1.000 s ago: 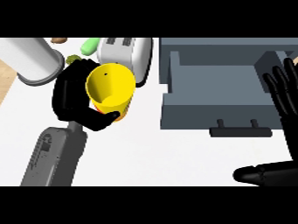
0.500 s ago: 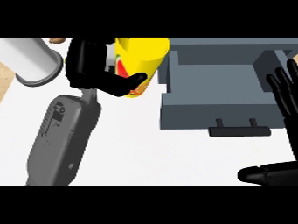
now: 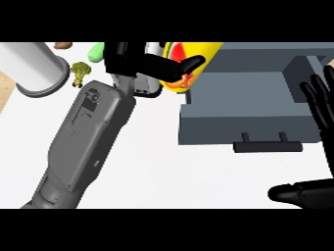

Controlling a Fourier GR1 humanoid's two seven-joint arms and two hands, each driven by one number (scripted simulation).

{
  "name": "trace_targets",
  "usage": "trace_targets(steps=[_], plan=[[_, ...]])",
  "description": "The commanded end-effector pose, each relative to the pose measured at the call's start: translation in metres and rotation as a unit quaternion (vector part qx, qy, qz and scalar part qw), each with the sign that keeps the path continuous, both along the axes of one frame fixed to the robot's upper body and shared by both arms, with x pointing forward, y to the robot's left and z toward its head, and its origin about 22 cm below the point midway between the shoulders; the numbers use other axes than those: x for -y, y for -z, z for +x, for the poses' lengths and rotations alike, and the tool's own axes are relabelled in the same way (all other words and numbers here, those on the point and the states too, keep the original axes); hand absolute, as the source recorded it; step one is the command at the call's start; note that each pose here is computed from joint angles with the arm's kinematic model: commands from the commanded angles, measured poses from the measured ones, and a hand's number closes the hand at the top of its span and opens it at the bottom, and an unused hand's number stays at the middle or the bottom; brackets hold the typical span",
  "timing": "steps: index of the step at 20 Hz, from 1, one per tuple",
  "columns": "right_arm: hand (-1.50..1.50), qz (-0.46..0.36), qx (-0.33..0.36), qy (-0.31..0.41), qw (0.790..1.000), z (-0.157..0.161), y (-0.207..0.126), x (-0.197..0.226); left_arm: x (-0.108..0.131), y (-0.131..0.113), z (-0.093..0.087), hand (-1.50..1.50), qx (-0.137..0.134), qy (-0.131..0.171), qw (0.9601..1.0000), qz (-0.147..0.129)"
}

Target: Pick up the cup, place it into the drawer and close the drawer

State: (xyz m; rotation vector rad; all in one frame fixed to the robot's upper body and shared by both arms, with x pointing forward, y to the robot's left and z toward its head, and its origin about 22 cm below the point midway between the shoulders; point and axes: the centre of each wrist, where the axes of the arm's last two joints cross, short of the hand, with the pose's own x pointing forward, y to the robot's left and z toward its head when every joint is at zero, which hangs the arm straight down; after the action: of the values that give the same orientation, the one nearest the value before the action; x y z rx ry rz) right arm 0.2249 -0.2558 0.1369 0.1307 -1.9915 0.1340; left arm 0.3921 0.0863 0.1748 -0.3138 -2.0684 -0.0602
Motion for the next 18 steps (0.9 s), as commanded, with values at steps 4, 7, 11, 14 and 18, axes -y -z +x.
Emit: trace_targets(steps=[4,7,11,14,18], plan=[[-1.5,-0.008,0.005,-0.007,1.0,0.001,0.004,-0.002,0.022,-0.004,0.023,1.5,-0.026,-0.009,0.9994,0.023],[-1.5,-0.004,-0.01,-0.003,1.0,-0.008,0.005,0.002,0.05,-0.015,0.018,1.5,-0.031,-0.012,0.999,0.031],[-1.5,-0.003,-0.003,-0.005,1.0,0.016,-0.001,-0.01,0.054,0.005,0.028,1.5,-0.029,-0.019,0.9986,0.041],[-1.5,-0.007,0.007,-0.01,1.0,0.01,0.006,-0.002,0.064,0.011,0.03,1.5,-0.049,-0.036,0.9966,0.056],[-1.5,-0.006,0.004,-0.02,1.0,-0.007,0.002,0.004,0.063,0.021,0.037,1.5,-0.072,-0.035,0.9942,0.072]])
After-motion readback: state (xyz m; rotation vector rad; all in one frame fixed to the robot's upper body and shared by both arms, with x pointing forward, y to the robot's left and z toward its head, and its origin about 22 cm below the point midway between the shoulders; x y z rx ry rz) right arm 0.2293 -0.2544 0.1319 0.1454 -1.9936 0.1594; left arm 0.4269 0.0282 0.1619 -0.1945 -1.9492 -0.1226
